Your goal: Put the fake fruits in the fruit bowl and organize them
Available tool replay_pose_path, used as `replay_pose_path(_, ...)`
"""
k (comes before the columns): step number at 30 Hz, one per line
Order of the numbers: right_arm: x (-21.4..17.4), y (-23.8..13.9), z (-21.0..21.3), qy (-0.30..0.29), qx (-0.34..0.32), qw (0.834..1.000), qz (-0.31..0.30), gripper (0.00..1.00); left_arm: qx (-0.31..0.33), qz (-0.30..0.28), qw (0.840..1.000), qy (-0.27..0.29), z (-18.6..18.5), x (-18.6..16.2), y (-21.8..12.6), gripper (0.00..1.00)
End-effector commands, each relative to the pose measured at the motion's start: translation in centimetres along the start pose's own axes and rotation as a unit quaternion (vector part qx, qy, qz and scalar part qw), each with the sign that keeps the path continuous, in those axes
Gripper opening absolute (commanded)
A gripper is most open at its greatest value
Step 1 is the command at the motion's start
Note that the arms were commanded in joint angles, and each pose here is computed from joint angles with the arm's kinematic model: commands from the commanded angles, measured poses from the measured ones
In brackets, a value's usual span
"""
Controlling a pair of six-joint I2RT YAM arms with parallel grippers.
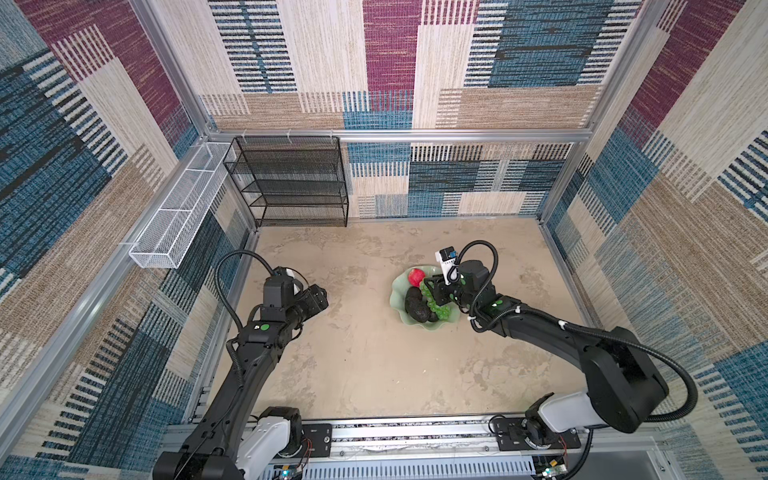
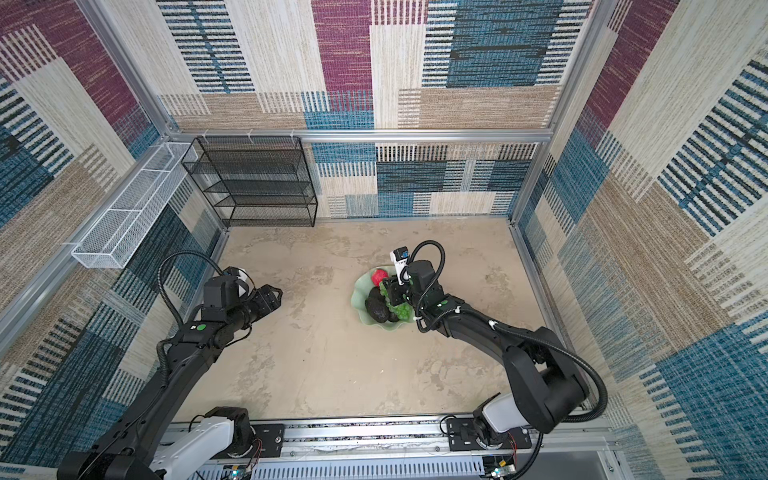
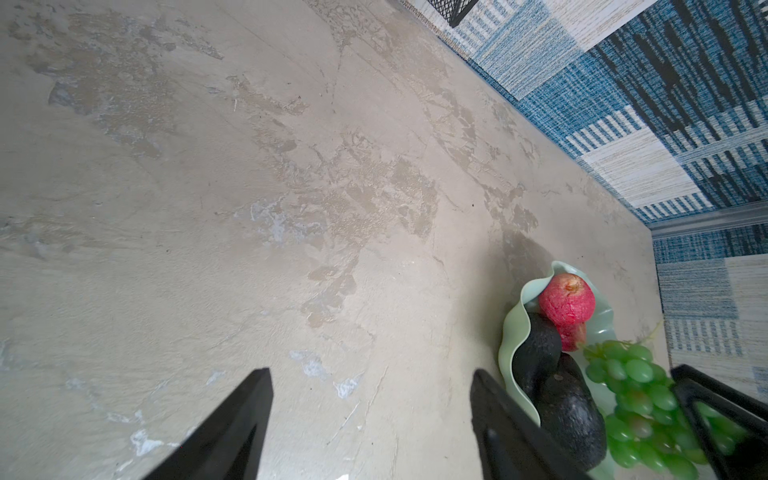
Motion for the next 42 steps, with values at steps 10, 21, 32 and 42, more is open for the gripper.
replay_pose_path(10, 3.4, -0.3, -0.1, -0.005, 0.014, 0.997, -0.075, 0.99, -0.042, -0.047, 0.997, 0.038, -1.7, 2.0, -0.6, 0.79)
replay_pose_path(21, 5.2, -8.7, -6.1, 0.03, -0.121, 0.973, -0.192, 1.0, 0.039, -0.264, 0.957, 0.112, 1.8, 5.6, -1.8, 1.0)
replay_pose_path(32, -1.7, -15.4, -14.3, 0.013, -0.36, 0.901, -0.244, 1.0, 0.126, -0.304, 0.921, 0.21, 6.5, 3.5, 2.3, 0.99)
replay_pose_path(42, -4.3, -13.7, -17.8, -0.006, -0.383, 0.89, -0.246, 1.0, 0.109, -0.287, 0.918, 0.25, 6.7, 2.7, 7.0, 0.99)
Point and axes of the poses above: each gripper's point midway between its finger pads, its own y axis out along the fingers, its own z axis along the line the jaws close on, x = y × z, the point moved 3 cm from there along -y, back along the fingers, and after that the axes turned 5 degrees about -y, right-handed, at the moved point
